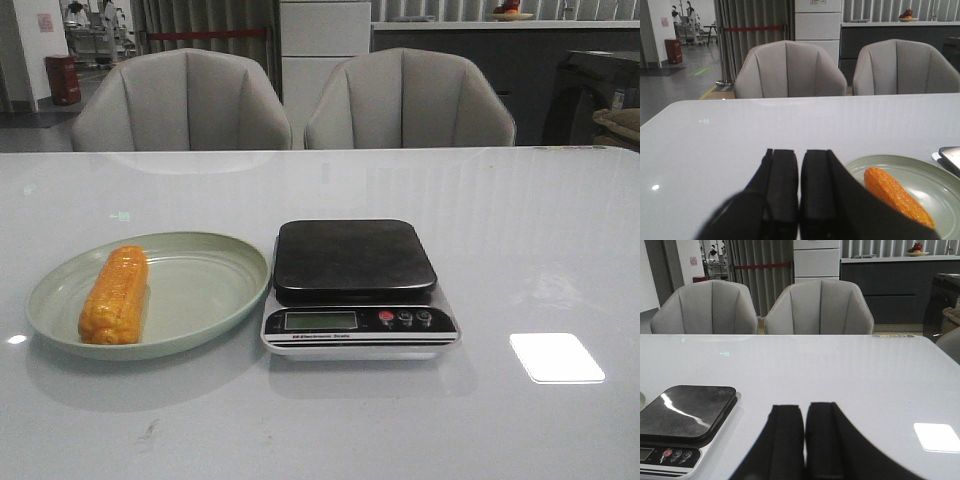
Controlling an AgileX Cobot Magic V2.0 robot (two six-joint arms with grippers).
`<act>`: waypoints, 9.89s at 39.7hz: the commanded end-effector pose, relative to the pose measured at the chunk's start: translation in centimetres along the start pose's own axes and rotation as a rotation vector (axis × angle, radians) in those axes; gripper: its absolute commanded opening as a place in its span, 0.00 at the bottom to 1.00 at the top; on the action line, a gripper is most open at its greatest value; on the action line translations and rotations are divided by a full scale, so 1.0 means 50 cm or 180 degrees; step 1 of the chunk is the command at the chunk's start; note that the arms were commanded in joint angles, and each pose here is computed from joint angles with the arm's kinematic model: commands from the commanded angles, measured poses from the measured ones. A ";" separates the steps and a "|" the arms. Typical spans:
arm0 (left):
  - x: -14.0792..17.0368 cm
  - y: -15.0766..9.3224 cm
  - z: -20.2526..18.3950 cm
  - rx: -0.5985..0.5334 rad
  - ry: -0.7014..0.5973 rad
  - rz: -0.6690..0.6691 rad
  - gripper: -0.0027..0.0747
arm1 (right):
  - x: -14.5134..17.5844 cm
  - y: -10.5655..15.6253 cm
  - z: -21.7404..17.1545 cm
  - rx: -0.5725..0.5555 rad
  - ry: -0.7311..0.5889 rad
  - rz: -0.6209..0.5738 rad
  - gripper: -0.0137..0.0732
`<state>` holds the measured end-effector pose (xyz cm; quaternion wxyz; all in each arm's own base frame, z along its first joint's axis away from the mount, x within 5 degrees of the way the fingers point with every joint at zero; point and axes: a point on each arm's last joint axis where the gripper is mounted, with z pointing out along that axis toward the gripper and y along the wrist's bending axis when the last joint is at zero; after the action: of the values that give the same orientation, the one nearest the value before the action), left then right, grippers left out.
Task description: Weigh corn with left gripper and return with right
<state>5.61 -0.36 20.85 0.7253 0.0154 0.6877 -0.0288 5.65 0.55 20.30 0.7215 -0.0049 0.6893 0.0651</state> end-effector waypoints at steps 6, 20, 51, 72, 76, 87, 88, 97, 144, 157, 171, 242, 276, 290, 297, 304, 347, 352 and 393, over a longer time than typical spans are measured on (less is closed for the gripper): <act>-0.058 0.019 -0.018 -0.0198 -0.1332 -0.0634 0.19 | -0.010 0.000 -0.003 0.0005 -0.0286 -0.0053 0.37; -0.132 -0.002 0.015 0.0003 -0.0302 -0.0137 0.19 | -0.010 0.000 -0.003 0.0005 -0.0286 -0.0053 0.37; -0.113 -0.045 0.173 0.0452 0.1343 -0.0122 0.20 | -0.010 0.000 -0.003 0.0005 -0.0286 -0.0053 0.37; -0.149 -0.078 0.285 0.0532 0.1644 -0.0372 0.71 | -0.010 0.000 -0.003 0.0005 -0.0286 -0.0053 0.37; -0.138 -0.107 0.315 0.0693 0.1900 -0.0316 0.71 | -0.010 0.000 -0.003 0.0005 -0.0286 -0.0053 0.37; -0.085 -0.188 0.412 0.0976 0.2393 -0.0156 0.71 | -0.010 0.000 -0.003 0.0005 -0.0286 -0.0053 0.37; -0.082 -0.191 0.419 0.0975 0.2432 -0.0157 0.71 | -0.010 0.000 -0.003 0.0005 -0.0286 -0.0053 0.37; -0.033 -0.212 0.472 0.0944 0.2799 -0.0184 0.71 | -0.010 0.000 -0.003 0.0005 -0.0286 -0.0053 0.37; -0.051 -0.366 0.601 0.1155 0.2872 -0.1277 0.18 | -0.010 0.000 -0.003 0.0005 -0.0285 -0.0053 0.37; -0.017 -0.456 0.586 0.1362 0.2649 -0.1144 0.18 | -0.010 0.000 -0.003 0.0005 -0.0285 -0.0053 0.37; -0.011 -0.502 0.597 0.1541 0.2829 -0.1098 0.45 | -0.010 0.000 -0.003 0.0005 -0.0285 -0.0053 0.37; -0.234 -0.150 0.225 0.1300 0.1591 -0.0248 0.64 | -0.010 0.000 -0.003 0.0005 -0.0285 -0.0053 0.37; -0.165 -0.034 -0.038 0.1293 0.0669 0.0048 0.18 | -0.010 0.000 -0.003 0.0005 -0.0282 -0.0053 0.37; -0.170 -0.033 -0.040 0.1292 0.0561 0.0026 0.18 | -0.023 0.001 -0.005 -0.0012 -0.0502 -0.0052 0.37; -0.171 -0.033 -0.040 0.1292 0.0558 0.0025 0.18 | -0.049 0.003 -0.010 -0.0054 -0.0889 0.0052 0.37; -0.171 -0.033 -0.040 0.1292 0.0553 0.0024 0.18 | -0.100 0.007 -0.004 -0.0041 -0.0675 0.0104 0.37; -0.171 -0.033 -0.040 0.1292 0.0553 0.0024 0.18 | -0.152 0.028 0.096 -0.0118 0.1260 0.0104 0.49; -0.171 -0.033 -0.040 0.1292 0.0553 0.0024 0.18 | -0.152 0.043 0.120 -0.0277 0.1398 0.0071 0.74; -0.171 -0.033 -0.040 0.1298 0.0556 0.0012 0.18 | -0.170 0.300 0.578 -0.0555 0.3244 0.0368 0.84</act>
<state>3.02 -1.68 27.76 0.6094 0.1765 0.7576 -0.1533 31.52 16.52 29.49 0.2616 -0.0732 0.9514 0.1454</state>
